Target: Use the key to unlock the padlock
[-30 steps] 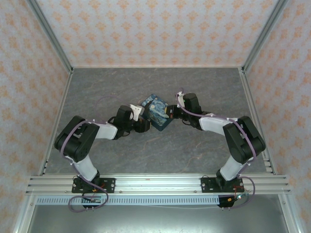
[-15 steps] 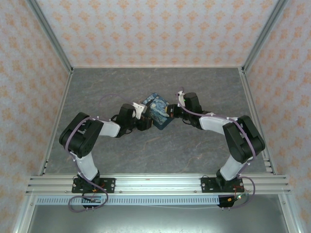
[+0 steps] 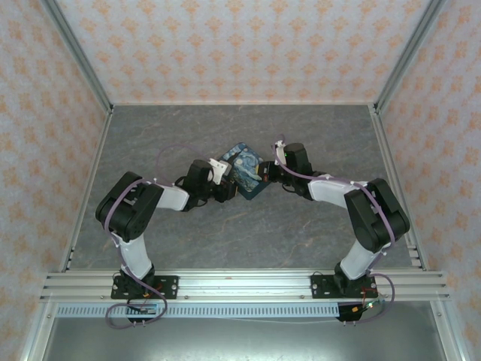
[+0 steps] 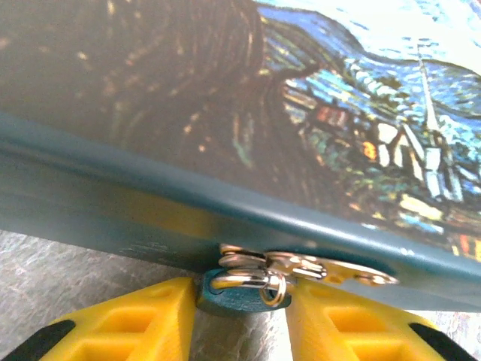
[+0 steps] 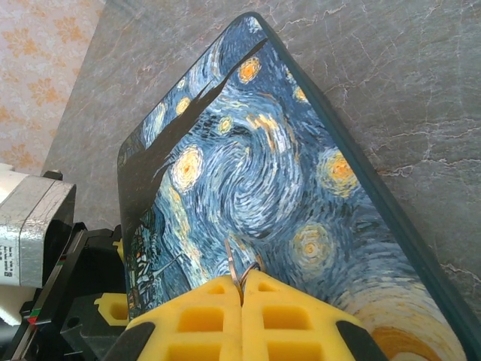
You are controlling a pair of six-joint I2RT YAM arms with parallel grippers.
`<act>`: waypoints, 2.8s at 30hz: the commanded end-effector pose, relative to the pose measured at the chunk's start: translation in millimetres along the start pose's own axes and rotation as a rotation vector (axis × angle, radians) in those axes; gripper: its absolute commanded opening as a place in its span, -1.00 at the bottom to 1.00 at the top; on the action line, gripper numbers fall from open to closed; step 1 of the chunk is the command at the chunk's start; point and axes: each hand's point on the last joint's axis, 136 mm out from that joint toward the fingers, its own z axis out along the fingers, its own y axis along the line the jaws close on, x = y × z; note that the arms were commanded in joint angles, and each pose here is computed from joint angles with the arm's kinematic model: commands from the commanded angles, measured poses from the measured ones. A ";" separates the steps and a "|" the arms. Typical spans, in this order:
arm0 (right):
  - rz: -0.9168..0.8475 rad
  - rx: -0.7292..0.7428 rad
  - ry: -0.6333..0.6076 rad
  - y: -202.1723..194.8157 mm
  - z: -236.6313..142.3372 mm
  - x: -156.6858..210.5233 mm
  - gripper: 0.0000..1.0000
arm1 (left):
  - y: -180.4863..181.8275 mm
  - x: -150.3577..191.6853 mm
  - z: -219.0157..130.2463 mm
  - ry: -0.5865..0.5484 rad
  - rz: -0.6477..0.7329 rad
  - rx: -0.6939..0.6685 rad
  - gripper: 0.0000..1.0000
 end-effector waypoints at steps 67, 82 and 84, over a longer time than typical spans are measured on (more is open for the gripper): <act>-0.190 -0.106 -0.382 8.1 -76.9 46.8 -1.00 | -114.0 -74.0 -8.8 -0.042 -0.962 0.080 -0.75; -0.124 -0.150 -0.379 4.4 -62.3 47.6 -1.00 | -112.7 -76.2 -10.6 -0.057 -0.977 0.078 -0.75; -0.126 -0.160 -0.383 6.6 -61.1 45.2 -1.00 | -112.5 -76.5 -10.8 -0.059 -0.977 0.077 -0.76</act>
